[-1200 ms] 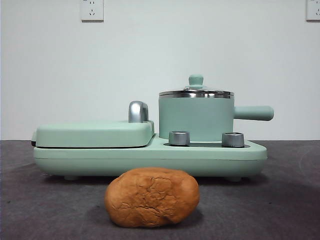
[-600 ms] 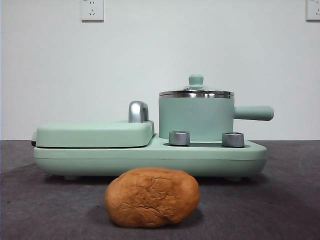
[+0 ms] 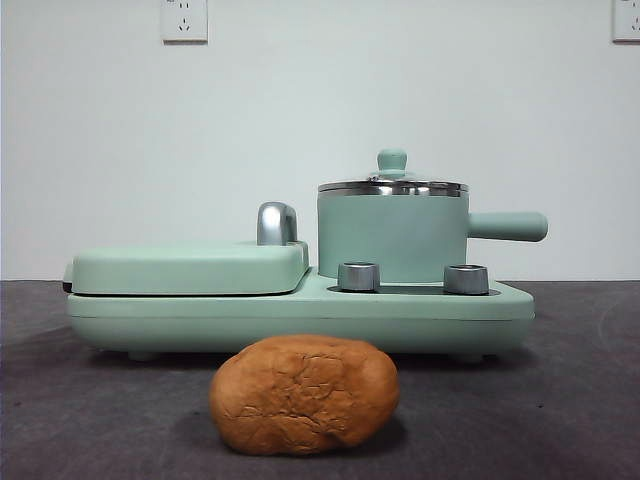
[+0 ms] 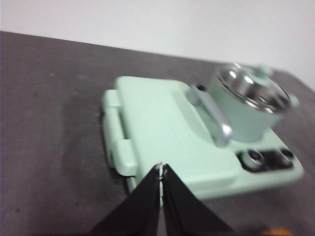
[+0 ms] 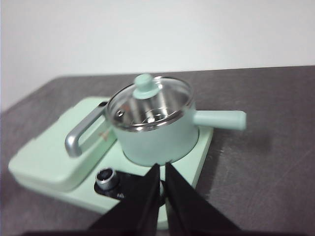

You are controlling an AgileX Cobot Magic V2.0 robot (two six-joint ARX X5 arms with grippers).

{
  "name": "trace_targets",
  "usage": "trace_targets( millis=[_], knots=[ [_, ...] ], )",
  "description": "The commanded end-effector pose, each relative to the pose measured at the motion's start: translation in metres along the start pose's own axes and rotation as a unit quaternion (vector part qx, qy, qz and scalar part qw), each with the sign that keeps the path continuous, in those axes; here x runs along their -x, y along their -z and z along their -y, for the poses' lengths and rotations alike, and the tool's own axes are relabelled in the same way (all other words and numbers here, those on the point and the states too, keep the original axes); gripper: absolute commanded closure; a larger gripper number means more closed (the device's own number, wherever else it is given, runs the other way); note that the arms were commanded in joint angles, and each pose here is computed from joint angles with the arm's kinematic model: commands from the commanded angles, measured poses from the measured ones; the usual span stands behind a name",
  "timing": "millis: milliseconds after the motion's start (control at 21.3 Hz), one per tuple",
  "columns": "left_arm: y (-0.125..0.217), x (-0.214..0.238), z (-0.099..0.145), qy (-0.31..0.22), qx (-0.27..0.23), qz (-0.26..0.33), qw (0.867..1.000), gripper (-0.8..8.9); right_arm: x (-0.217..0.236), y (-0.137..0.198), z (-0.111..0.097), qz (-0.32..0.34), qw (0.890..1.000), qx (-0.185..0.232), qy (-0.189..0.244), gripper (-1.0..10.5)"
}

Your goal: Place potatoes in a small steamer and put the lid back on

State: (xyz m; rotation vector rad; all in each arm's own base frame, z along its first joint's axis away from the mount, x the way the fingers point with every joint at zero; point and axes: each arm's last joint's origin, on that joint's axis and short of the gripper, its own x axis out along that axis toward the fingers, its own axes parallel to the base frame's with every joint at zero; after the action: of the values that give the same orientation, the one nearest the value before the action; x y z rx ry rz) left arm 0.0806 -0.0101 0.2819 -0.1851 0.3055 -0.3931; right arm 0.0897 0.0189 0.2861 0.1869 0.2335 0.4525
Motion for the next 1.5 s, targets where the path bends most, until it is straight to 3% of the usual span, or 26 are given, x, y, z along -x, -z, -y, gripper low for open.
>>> trace_targets(
  millis=[47, 234, 422, 656, 844, 938, 1500],
  knots=[
    [-0.014, 0.002, 0.005, 0.035, -0.08, -0.008, 0.996, 8.08, -0.002, -0.012, -0.002, -0.013, 0.998, 0.068, -0.011, 9.3],
    [-0.026, 0.001, 0.01, 0.083, -0.143, -0.031, 0.986, 8.08, -0.005, -0.026, -0.004, -0.035, 0.992, 0.116, -0.023, 9.3],
    [-0.032, -0.001, 0.011, 0.096, -0.203, -0.032, 0.974, 8.08, -0.006, -0.035, -0.005, -0.041, 0.985, 0.165, -0.024, 9.3],
    [-0.033, -0.001, 0.011, 0.097, -0.221, -0.028, 0.97, 7.89, -0.005, -0.038, -0.005, -0.034, 0.972, 0.229, -0.027, 9.3],
    [-0.033, -0.001, 0.011, 0.097, -0.216, -0.027, 0.971, 6.13, -0.005, -0.037, -0.005, -0.036, 0.972, 0.229, -0.027, 7.9],
    [-0.033, -0.001, 0.011, 0.097, -0.216, -0.027, 0.971, 5.69, -0.005, -0.037, -0.005, -0.037, 0.973, 0.228, -0.027, 7.3],
    [-0.051, -0.021, 0.011, 0.112, -0.188, 0.021, 0.975, 5.56, -0.006, -0.038, -0.005, -0.036, 0.973, 0.226, -0.025, 7.1]
  ],
)
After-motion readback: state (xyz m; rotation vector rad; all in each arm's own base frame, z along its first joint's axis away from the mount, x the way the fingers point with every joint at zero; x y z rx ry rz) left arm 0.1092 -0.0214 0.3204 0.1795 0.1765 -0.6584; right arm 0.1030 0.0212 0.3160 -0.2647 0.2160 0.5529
